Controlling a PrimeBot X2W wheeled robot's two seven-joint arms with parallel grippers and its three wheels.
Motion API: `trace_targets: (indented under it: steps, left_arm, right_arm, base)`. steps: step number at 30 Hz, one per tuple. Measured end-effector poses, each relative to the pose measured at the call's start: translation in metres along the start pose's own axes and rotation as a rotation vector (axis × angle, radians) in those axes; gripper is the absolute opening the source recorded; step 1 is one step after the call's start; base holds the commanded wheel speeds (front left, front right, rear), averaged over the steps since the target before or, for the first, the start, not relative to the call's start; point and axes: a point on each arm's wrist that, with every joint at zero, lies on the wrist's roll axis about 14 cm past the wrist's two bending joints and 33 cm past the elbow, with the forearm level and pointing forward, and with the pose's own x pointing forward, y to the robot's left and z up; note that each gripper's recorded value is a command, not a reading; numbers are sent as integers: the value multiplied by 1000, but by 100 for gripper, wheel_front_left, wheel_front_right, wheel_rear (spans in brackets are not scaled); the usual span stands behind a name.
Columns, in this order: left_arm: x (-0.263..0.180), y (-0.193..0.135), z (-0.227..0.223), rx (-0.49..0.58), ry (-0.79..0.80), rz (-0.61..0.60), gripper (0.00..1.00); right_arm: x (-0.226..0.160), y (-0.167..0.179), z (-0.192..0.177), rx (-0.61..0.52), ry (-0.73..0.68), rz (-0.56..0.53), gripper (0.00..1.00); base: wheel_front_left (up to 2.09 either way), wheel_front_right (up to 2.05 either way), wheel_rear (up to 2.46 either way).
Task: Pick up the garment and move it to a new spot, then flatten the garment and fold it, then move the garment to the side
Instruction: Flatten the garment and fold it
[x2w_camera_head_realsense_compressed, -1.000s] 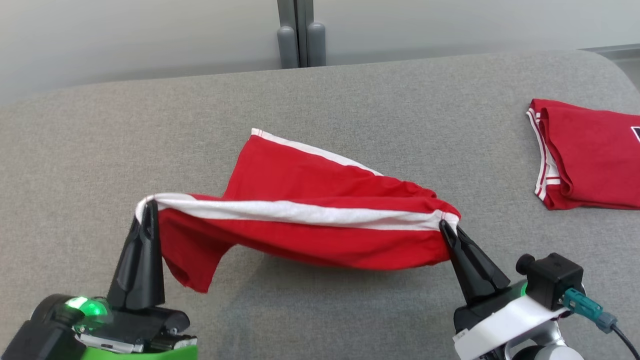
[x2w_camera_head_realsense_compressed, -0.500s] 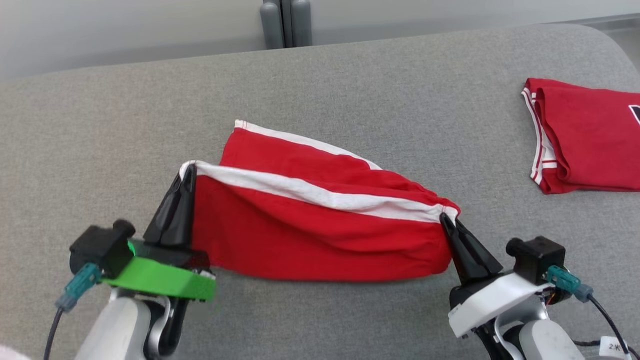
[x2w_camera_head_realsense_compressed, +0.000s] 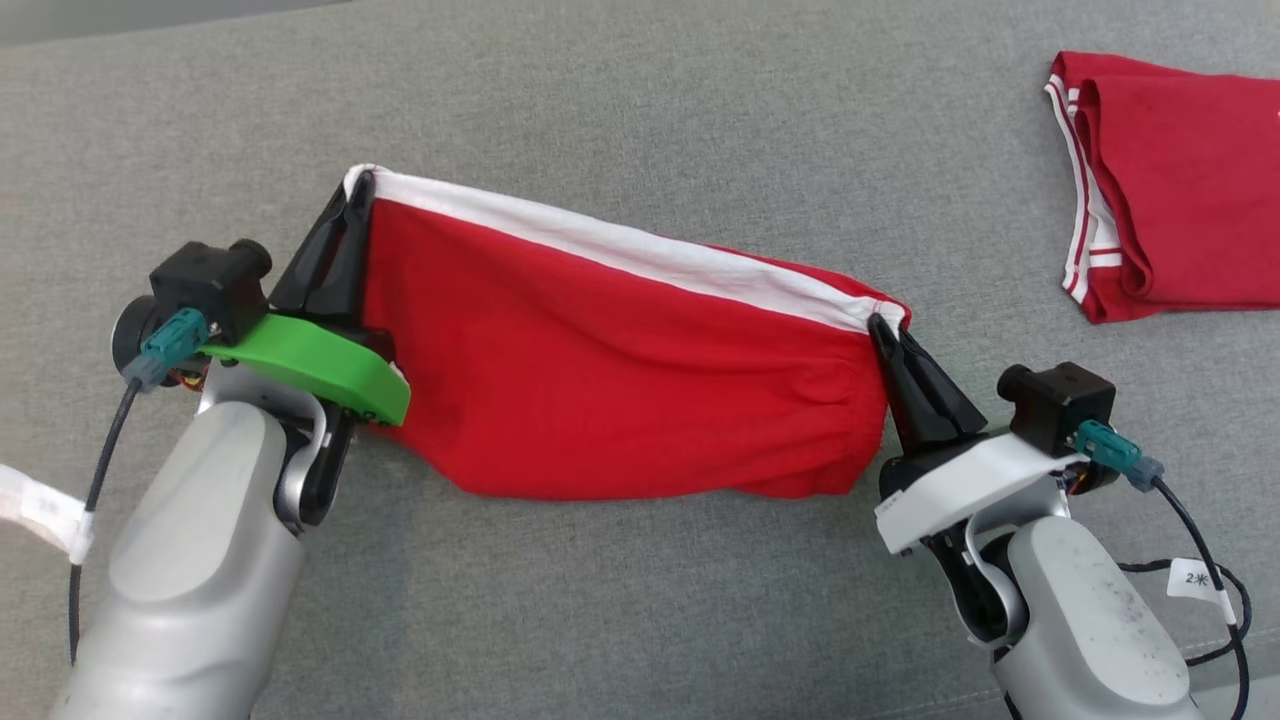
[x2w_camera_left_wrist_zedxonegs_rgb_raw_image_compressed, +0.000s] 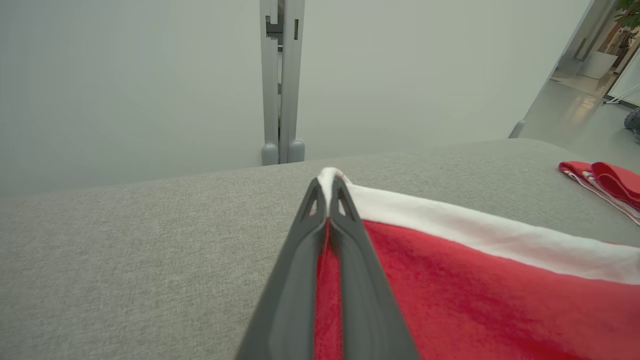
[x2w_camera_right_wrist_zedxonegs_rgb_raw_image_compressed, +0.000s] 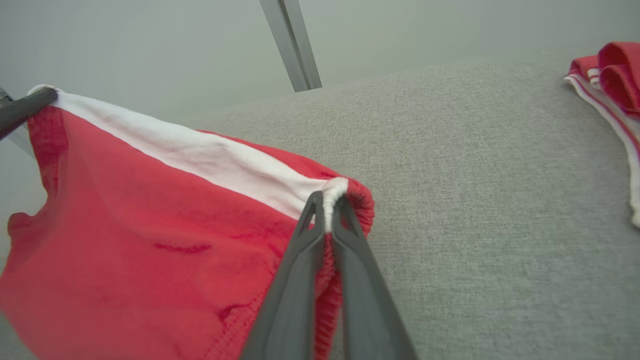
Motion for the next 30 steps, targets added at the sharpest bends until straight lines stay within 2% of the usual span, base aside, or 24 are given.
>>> trace_targets:
  steps: [6, 7, 8, 9, 10, 11, 12, 13, 21, 30]
  left_arm:
    - [19, 16, -32, -8, 85, 33, 0]
    - [21, 16, -36, -11, 94, 36, 0]
    - [23, 17, -39, -13, 103, 38, 0]
    - [24, 16, -41, -15, 108, 38, 6]
    - [25, 16, -42, -16, 112, 39, 25]
    - [26, 16, -42, -15, 114, 40, 59]
    - [26, 15, -42, -13, 116, 40, 89]
    - [26, 14, -41, -7, 118, 39, 100]
    - [11, 9, -35, 11, 124, 43, 100]
    - [-46, 11, -63, -42, 269, 111, 100]
  right_arm:
    - [11, -12, -18, -6, 38, -20, 0]
    - [12, -14, -20, -7, 41, -24, 6]
    - [12, -15, -21, -8, 46, -27, 16]
    - [13, -16, -22, -8, 46, -29, 33]
    - [13, -16, -22, -8, 46, -30, 49]
    - [13, -17, -22, -10, 45, -31, 100]
    - [13, -17, -21, -13, 43, -31, 100]
    - [12, -17, -20, -14, 41, -32, 100]
    - [4, -13, -6, -49, 3, -28, 100]
    - [-33, -12, 14, -86, -32, -53, 100]
  base:
    - [0, 0, 0]
    - [0, 0, 0]
    - [0, 0, 0]
    - [0, 0, 0]
    - [0, 0, 0]
    - [0, 0, 0]
    - [0, 0, 0]
    - [0, 0, 0]
    - [0, 0, 0]
    - [0, 0, 0]
